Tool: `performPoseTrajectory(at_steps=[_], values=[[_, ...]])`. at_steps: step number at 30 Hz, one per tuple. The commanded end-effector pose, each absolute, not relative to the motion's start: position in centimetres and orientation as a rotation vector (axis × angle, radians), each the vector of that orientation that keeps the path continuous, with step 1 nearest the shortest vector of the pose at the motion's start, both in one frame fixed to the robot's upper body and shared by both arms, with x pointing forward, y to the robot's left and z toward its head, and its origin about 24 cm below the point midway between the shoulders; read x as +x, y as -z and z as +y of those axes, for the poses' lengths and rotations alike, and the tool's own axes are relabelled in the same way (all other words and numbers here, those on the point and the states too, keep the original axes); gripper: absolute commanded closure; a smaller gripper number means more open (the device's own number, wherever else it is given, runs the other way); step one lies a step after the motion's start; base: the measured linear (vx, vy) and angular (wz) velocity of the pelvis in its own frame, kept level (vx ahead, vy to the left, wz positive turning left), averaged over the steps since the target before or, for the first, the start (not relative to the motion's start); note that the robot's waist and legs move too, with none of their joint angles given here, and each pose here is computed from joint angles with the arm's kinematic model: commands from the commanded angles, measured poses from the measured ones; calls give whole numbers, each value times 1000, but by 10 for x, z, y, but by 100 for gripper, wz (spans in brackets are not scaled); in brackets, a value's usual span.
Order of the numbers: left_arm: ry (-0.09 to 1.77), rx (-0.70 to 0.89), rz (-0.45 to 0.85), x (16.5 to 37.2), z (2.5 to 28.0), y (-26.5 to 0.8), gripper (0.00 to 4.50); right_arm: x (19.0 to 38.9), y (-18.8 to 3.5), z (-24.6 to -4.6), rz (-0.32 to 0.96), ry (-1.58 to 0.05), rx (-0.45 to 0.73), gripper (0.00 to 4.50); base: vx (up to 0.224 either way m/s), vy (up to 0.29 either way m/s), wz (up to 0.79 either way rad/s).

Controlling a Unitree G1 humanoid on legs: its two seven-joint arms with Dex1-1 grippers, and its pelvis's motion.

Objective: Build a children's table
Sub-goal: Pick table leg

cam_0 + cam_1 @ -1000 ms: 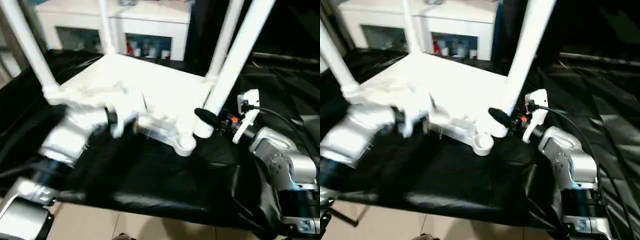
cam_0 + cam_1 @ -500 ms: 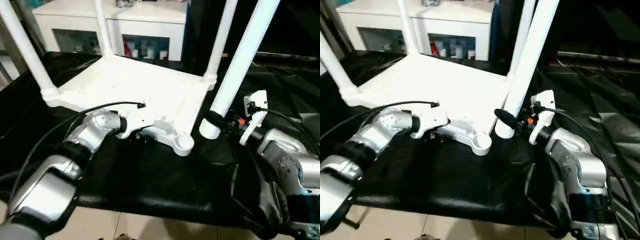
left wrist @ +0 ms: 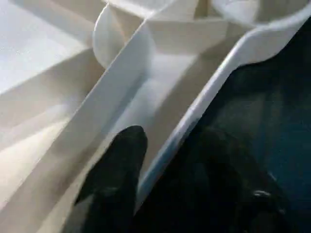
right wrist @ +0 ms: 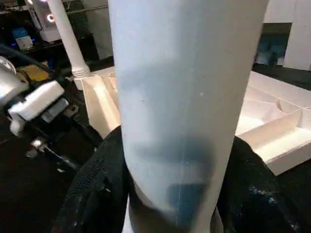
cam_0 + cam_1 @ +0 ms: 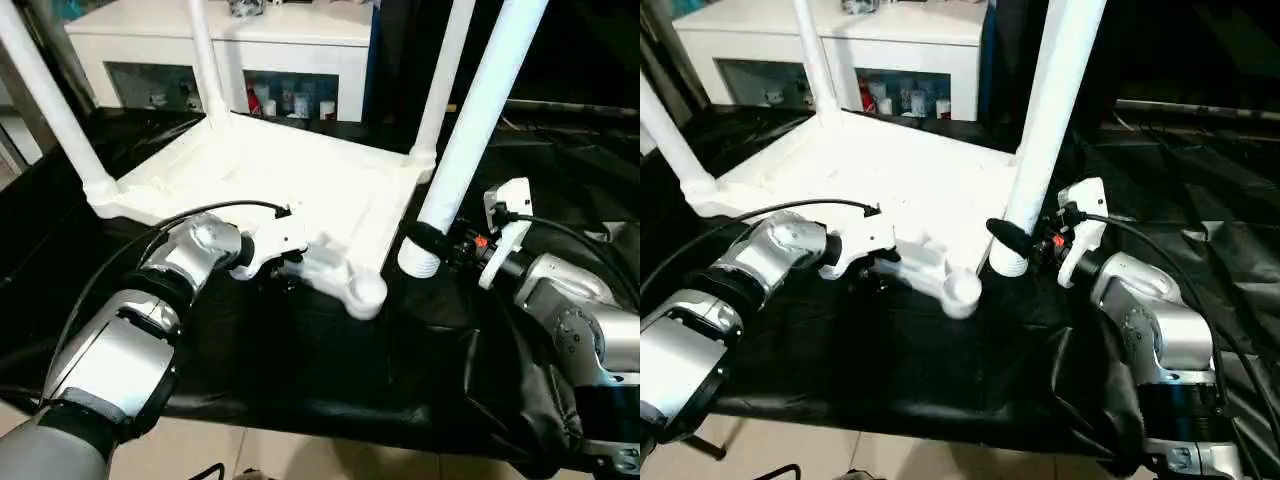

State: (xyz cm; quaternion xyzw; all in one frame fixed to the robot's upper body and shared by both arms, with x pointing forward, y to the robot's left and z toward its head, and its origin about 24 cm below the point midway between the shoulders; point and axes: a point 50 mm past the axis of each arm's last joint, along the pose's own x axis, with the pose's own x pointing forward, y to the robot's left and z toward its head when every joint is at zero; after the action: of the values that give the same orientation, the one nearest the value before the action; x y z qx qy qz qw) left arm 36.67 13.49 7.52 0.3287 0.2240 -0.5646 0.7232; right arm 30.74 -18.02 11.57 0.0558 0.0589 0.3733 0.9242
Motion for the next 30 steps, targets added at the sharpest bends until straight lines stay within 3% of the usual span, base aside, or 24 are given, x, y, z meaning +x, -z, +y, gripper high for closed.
performPoseTrajectory(at_steps=[1, 5, 13, 21, 26, 29, 30], values=[[1334, 738, 609, 359, 140, -66, 266, 309, -118, -178, 118, -782, 89, 257, 0, 0, 0], [1369, 785, 659, 357, 144, -66, 284, 312, -119, -178, 116, -787, 62, 257, 0, 0, 0], [1320, 896, 758, 359, 156, -67, 363, 316, -115, -173, 121, -792, 24, 257, 0, 0, 0], [1252, 638, 847, 352, 158, -53, 390, 314, -107, -165, 121, -777, 102, 257, 0, 0, 0], [1149, 501, 835, 352, 151, -49, 396, 317, -105, -167, 116, -730, 169, 257, 0, 0, 0], [1124, 287, 746, 349, 134, -56, 398, 317, -100, -165, 133, -710, 205, 257, 0, 0, 0], [1124, 287, 746, 349, 134, -56, 399, 317, -100, -165, 133, -710, 205, 257, 0, 0, 0]])
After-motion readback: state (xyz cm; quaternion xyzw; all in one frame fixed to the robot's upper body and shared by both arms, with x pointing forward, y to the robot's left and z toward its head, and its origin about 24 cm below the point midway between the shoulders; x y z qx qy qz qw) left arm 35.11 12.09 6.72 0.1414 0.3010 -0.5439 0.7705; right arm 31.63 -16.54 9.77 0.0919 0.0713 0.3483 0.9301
